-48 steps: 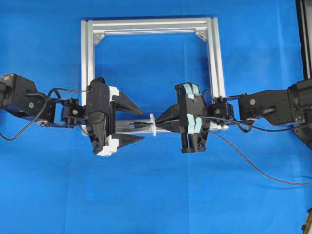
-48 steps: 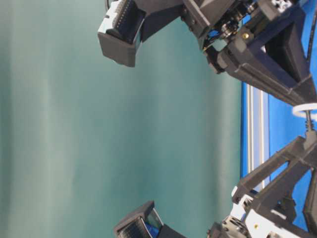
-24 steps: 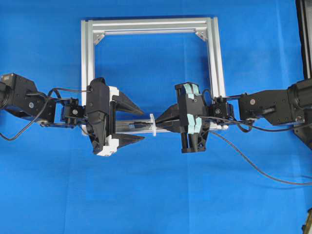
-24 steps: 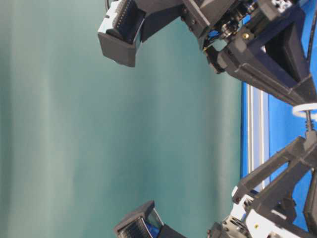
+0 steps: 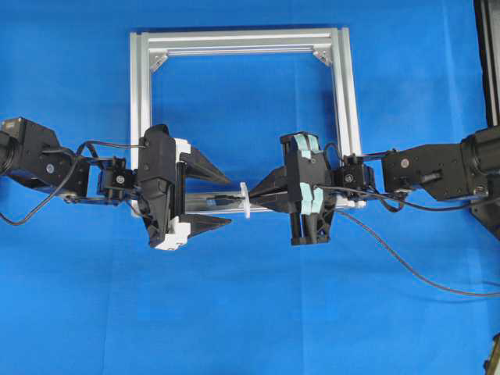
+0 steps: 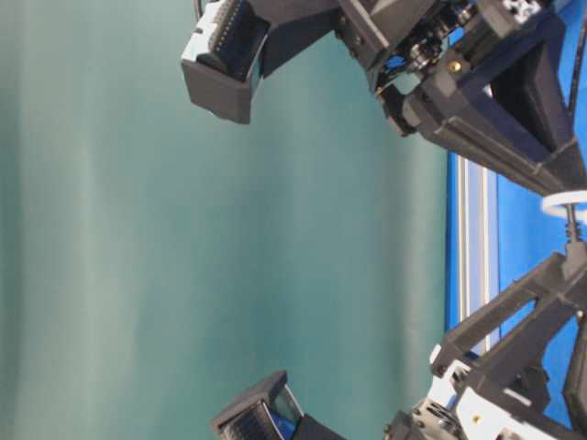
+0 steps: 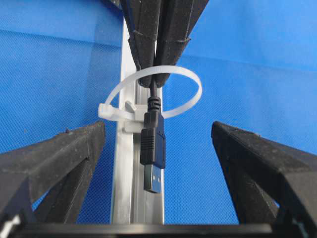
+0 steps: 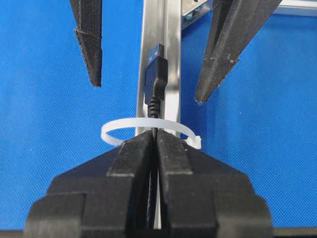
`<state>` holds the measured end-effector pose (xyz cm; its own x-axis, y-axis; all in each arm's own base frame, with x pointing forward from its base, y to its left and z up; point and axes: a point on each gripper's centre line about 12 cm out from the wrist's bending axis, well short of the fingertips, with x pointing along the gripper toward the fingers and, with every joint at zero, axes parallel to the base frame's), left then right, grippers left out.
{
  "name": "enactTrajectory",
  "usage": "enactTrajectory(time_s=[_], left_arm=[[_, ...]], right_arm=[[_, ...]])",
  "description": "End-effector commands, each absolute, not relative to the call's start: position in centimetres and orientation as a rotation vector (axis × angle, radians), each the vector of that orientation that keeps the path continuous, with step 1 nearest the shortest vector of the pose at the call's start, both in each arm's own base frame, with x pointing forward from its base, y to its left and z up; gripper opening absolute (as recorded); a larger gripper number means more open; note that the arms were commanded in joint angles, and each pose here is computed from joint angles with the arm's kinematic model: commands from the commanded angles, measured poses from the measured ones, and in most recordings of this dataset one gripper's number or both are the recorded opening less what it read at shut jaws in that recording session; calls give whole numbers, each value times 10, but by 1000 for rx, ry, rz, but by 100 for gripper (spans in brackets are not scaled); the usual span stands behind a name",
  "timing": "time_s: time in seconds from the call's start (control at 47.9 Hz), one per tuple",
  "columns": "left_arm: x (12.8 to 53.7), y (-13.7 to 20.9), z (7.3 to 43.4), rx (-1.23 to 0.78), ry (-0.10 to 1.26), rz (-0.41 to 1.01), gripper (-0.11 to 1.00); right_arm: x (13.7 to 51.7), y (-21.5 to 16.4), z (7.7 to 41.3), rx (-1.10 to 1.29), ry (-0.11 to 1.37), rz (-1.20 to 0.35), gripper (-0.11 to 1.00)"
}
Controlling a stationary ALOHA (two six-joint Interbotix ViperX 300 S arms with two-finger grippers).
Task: Insert the wire through the string loop located in the center.
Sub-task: 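Close the left gripper on the USB plug beyond the loop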
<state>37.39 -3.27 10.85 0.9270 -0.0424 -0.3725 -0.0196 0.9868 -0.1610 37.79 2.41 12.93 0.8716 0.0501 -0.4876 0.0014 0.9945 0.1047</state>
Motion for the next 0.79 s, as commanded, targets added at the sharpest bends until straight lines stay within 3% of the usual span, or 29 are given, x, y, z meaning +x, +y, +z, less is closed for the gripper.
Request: enactTrajectory(time_s=[0.0, 0.063, 0.125, 0.355, 0.772], left_arm=[[379, -34, 117, -167, 362, -17, 89], [379, -34, 116, -167, 380, -15, 86], [379, -34, 115, -167, 396, -15, 74], [380, -34, 115, -160, 390, -17, 9], [380, -34, 115, -160, 391, -17, 8]], right_arm=[[383, 24, 140, 102, 474, 28, -2], [383, 24, 140, 102, 474, 28, -2], [383, 24, 140, 102, 474, 28, -2], [383, 24, 141, 102, 472, 28, -2], [382, 24, 139, 110, 480, 26, -2]])
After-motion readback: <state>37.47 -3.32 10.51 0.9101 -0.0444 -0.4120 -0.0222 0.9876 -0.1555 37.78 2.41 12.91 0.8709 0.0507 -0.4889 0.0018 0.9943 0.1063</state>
